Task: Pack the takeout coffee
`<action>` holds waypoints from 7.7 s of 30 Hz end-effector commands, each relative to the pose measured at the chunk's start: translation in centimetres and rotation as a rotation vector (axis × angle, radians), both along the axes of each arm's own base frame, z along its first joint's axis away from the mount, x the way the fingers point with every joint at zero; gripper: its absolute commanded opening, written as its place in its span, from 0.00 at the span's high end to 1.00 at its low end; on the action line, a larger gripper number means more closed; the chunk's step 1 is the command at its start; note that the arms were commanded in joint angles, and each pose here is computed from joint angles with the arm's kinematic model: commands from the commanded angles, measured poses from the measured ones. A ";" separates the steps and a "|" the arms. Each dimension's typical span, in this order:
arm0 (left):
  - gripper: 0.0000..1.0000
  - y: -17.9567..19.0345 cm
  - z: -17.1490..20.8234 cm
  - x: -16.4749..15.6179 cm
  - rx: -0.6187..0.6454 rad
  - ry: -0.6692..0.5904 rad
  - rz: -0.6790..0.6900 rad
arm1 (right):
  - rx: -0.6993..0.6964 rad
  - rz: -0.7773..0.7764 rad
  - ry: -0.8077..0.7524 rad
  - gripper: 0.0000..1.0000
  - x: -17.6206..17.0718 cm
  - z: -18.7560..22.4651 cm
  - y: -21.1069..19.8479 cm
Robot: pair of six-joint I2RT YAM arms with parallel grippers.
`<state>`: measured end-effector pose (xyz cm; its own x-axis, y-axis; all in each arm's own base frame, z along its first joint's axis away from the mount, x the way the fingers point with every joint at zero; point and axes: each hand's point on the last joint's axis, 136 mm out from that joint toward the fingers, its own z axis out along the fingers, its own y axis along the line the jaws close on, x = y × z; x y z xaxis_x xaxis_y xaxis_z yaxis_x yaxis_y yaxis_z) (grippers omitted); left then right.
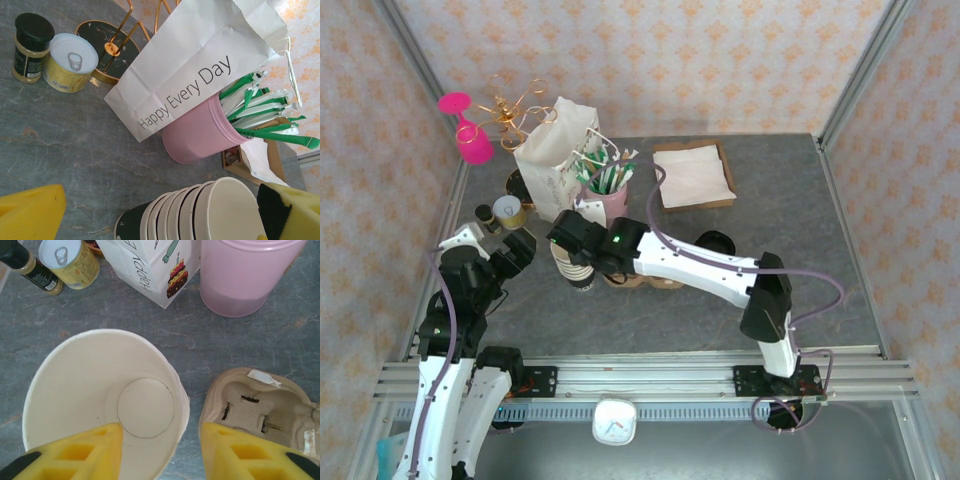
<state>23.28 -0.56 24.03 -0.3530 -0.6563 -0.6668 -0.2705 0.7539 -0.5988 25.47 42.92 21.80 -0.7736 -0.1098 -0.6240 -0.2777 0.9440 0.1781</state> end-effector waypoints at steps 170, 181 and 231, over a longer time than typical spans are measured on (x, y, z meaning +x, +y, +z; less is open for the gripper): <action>0.12 -18.3 5.0 5.7 0.035 -0.074 -0.427 | -0.214 -0.274 0.281 0.76 5.5 -10.8 -26.5; 0.12 -18.3 5.1 5.7 0.032 -0.077 -0.430 | -0.174 -0.291 0.252 0.83 5.6 -9.3 -26.7; 0.02 -34.5 10.8 0.8 0.204 -1.231 -1.347 | 0.767 0.094 0.141 0.87 -4.3 17.0 -21.5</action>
